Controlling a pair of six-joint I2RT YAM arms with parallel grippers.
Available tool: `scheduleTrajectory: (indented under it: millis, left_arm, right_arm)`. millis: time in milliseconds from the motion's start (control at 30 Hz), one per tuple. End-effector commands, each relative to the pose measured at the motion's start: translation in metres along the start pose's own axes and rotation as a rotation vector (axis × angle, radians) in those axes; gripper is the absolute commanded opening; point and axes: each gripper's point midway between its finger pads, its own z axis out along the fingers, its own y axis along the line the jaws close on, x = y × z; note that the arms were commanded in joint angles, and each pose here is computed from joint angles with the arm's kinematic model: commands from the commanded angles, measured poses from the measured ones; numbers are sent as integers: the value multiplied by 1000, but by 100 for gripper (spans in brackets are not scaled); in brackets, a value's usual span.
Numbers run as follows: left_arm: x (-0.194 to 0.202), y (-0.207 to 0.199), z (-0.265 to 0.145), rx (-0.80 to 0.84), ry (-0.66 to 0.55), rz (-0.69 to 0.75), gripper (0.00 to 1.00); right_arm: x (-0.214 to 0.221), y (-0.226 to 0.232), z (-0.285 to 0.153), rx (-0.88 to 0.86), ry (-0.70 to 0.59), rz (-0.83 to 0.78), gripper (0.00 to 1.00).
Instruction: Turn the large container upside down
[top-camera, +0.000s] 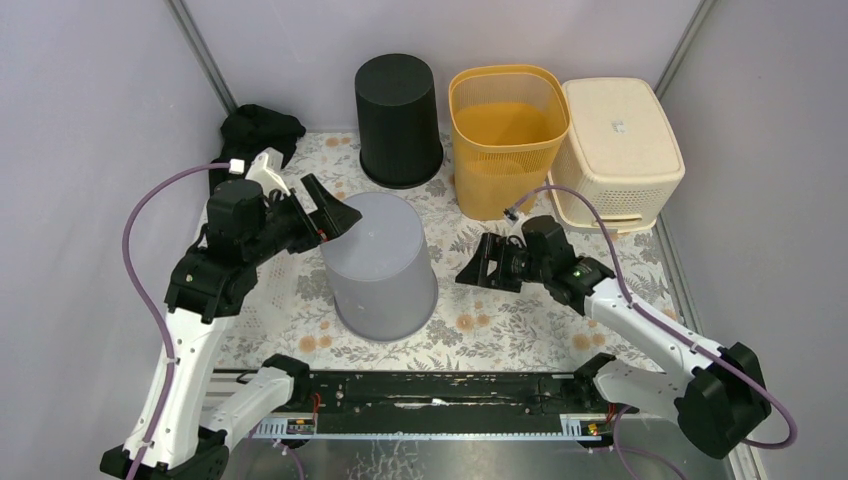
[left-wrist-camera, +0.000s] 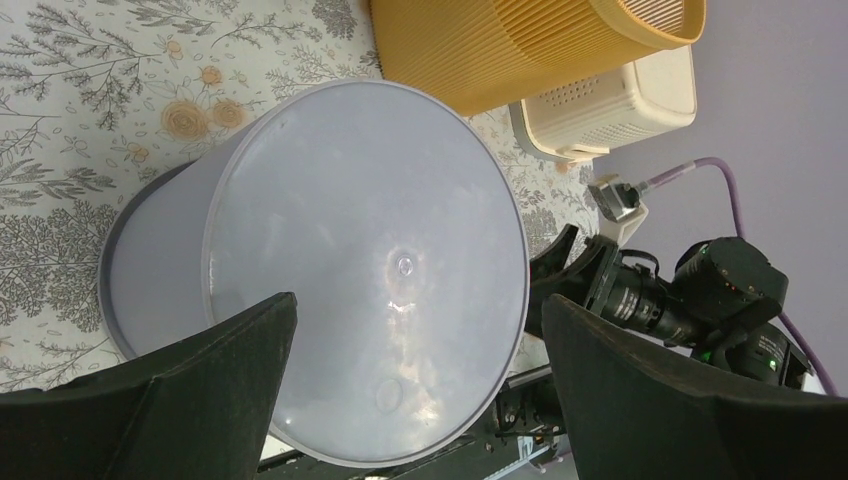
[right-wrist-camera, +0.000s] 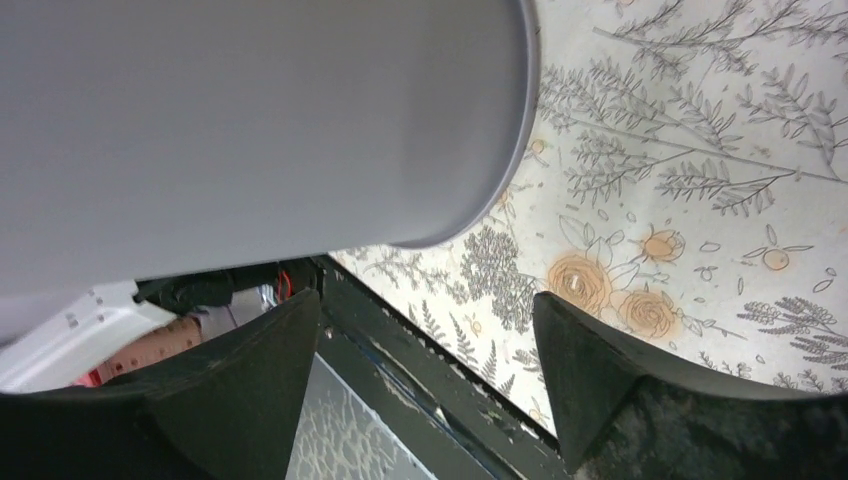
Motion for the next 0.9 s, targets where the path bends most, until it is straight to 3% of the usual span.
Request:
scheduleTrajectory:
  millis: [0,100,200,533,867]
  left_arm:
    - [-11,-8,2,47,-50,20,100]
    - [-10,-7,2,43,-51,20,100]
    - [-10,-6,2,41,-50,20,100]
    - [6,-4,1,68,-32,-33,100]
    - [7,-5,-19,84,-83,-53,100]
  right_arm:
    - [12,25,-6,-43,38,-65,79]
    - [28,37,3,-51,70,-89,64]
    - [44,50,10,-79,83,-109,60]
    - [51,86,18,-156,29,-186,64]
    - [48,123,67,-187,79,-165,66]
